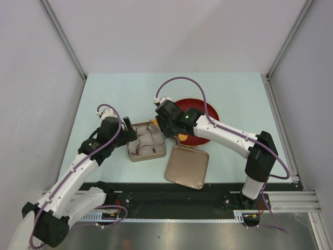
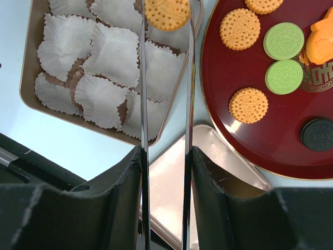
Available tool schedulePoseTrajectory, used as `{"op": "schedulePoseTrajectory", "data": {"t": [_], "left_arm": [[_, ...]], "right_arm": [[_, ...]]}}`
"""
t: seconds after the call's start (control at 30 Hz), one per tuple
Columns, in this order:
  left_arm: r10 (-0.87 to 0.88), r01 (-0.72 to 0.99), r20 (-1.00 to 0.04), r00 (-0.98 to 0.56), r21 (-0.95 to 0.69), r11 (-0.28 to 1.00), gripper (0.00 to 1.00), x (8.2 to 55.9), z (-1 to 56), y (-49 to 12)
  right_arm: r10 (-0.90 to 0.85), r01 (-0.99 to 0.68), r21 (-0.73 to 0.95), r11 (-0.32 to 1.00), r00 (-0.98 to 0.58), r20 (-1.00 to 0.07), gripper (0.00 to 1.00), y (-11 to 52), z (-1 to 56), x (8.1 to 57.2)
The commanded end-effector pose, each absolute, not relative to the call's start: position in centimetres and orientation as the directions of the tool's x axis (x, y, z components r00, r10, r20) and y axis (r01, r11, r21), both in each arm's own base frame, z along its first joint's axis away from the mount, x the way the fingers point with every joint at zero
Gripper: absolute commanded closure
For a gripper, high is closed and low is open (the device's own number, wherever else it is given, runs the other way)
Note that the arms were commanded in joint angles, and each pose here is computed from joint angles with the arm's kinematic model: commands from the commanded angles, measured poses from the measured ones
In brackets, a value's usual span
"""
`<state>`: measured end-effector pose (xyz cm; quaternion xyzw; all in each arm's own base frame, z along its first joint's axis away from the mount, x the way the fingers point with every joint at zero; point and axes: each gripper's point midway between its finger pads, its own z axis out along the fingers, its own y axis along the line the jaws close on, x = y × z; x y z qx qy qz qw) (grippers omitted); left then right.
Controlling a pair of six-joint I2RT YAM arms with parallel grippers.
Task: Pack the cookies
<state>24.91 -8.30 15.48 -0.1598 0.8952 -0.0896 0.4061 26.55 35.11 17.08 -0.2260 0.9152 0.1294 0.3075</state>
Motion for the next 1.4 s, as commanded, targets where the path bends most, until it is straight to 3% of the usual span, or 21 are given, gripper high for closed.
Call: {"op": "schedulePoseTrajectory", "data": {"t": [0.0,0.37,1.37], "left_arm": [[-0.357,-0.198,-0.710,-0.606,-0.300,0.933,0.00,25.3,15.9,-8.4],[-0.356,-0.194,-0.710,-0.608,-0.302,0.933,0.00,25.3,15.9,-8.4],[-0.362,-0.189,-0.704,-0.611,-0.314,0.930,0.00,25.1,15.7,-8.6]], "right_arm": [[-0.306,-0.485,0.104,0.868,-0.689,-0.657,0.64,35.3,18.8,27.0],[-0.297,-0.479,0.108,0.871,-0.691,-0.659,0.51,35.1,19.2,26.7],[-0.289,-0.482,0.109,0.869,-0.675,-0.679,0.46,35.3,20.5,26.1]]}}
